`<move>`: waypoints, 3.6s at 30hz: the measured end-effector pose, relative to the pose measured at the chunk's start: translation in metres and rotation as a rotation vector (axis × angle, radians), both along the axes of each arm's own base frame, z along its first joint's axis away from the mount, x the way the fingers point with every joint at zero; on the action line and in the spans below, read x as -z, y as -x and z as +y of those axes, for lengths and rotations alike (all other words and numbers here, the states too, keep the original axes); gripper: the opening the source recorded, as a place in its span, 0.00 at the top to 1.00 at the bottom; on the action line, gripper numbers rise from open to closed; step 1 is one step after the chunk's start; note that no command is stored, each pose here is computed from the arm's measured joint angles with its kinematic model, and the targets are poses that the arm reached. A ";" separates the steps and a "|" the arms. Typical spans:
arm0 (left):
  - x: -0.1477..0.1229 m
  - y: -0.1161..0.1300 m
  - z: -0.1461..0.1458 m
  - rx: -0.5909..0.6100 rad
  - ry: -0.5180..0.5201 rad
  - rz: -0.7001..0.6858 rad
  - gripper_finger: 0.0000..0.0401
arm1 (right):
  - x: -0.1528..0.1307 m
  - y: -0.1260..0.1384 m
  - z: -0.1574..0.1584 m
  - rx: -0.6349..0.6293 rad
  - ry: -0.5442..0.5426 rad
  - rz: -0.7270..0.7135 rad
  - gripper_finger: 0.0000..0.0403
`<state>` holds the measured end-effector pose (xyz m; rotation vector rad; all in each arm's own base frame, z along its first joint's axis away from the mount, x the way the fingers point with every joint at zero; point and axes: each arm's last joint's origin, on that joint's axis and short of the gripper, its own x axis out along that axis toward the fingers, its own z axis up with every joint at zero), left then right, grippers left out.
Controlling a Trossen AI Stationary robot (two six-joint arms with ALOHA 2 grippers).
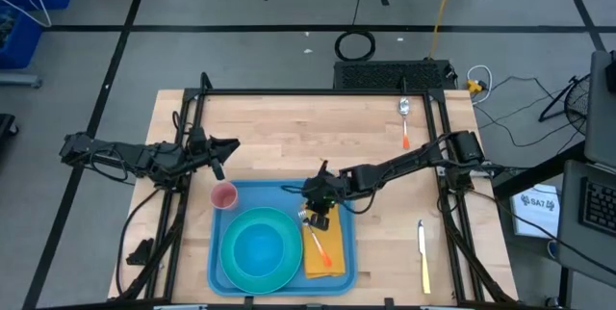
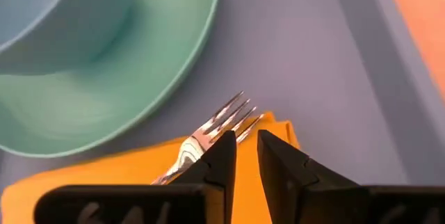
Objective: Set up tray
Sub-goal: Put the white orange fork on the yellow napkin
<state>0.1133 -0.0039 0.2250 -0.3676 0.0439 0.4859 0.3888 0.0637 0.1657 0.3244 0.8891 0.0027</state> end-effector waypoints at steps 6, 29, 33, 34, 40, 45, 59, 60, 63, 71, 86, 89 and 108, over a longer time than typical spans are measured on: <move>0.000 0.000 0.000 0.000 -0.004 0.003 0.83 | 0.008 0.000 -0.002 -0.006 -0.109 -0.133 0.84; 0.000 0.000 0.000 0.000 -0.005 0.004 0.83 | 0.021 0.005 -0.010 0.029 -0.137 -0.189 0.83; 0.000 0.000 0.000 0.000 -0.005 0.004 0.83 | 0.021 0.005 -0.009 0.031 -0.141 -0.197 0.84; 0.000 0.000 0.000 0.000 -0.005 0.004 0.83 | 0.023 0.003 -0.009 0.031 -0.143 -0.204 0.84; 0.000 0.000 0.000 0.000 -0.005 0.004 0.83 | 0.035 -0.001 -0.008 0.027 -0.178 -0.206 0.84; 0.000 0.000 0.000 0.000 -0.005 0.004 0.83 | 0.036 -0.001 -0.008 0.026 -0.180 -0.202 0.84; 0.001 0.000 0.000 0.002 -0.013 0.021 0.83 | 0.043 0.004 -0.009 0.047 -0.178 -0.116 0.84; 0.001 0.000 0.000 0.002 -0.013 0.021 0.83 | 0.043 0.004 -0.009 0.053 -0.184 -0.114 0.84; 0.002 0.000 0.000 0.002 -0.013 0.022 0.83 | 0.042 0.004 -0.009 0.072 -0.202 -0.110 0.84; 0.002 0.000 0.000 0.001 -0.013 0.023 0.83 | 0.028 0.006 -0.003 0.106 -0.185 -0.148 0.84; 0.001 0.000 0.000 0.002 -0.010 0.020 0.83 | 0.013 0.003 0.006 0.106 -0.218 -0.260 0.84; 0.001 0.000 0.000 0.001 -0.010 0.020 0.83 | 0.017 0.006 0.010 0.114 -0.218 -0.215 0.84; 0.001 0.000 0.000 -0.002 -0.006 0.016 0.83 | 0.028 0.007 0.029 0.160 -0.191 -0.217 0.84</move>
